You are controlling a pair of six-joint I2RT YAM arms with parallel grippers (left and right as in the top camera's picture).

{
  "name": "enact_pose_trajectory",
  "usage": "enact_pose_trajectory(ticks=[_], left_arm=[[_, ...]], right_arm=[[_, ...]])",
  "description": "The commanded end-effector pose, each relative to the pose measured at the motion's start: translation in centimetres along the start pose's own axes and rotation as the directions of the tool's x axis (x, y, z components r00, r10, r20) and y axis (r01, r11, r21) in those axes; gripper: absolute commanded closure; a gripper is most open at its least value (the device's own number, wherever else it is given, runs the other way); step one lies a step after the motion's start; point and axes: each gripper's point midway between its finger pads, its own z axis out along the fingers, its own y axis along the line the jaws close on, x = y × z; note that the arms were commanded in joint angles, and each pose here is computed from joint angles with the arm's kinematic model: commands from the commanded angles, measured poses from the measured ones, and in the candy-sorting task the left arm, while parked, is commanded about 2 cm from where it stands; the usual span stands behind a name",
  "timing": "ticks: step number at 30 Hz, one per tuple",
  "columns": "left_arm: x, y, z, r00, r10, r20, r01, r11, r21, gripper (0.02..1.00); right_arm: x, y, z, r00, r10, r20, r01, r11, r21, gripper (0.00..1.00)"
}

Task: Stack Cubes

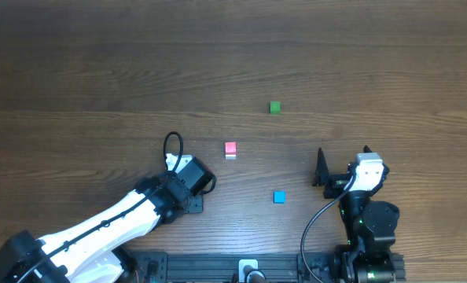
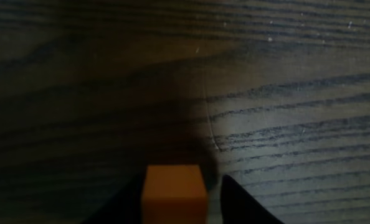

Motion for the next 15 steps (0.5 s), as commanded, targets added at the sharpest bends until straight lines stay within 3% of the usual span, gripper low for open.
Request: enact_pose_trajectory(ticks=[1,15], left_arm=[[0.1,0.4,0.2,1.000,0.005,-0.002,-0.005,1.000,-0.014,0.667],[-1.1,-1.4,-0.9,1.000,-0.001,0.003,0.001,0.999,0.035,0.873]], right_arm=[[0.2,-0.1,0.0,1.000,0.003,-0.002,-0.003,1.000,0.006,0.007],[0.2,-0.1,0.0,1.000,0.003,-0.002,-0.003,1.000,0.006,0.007]])
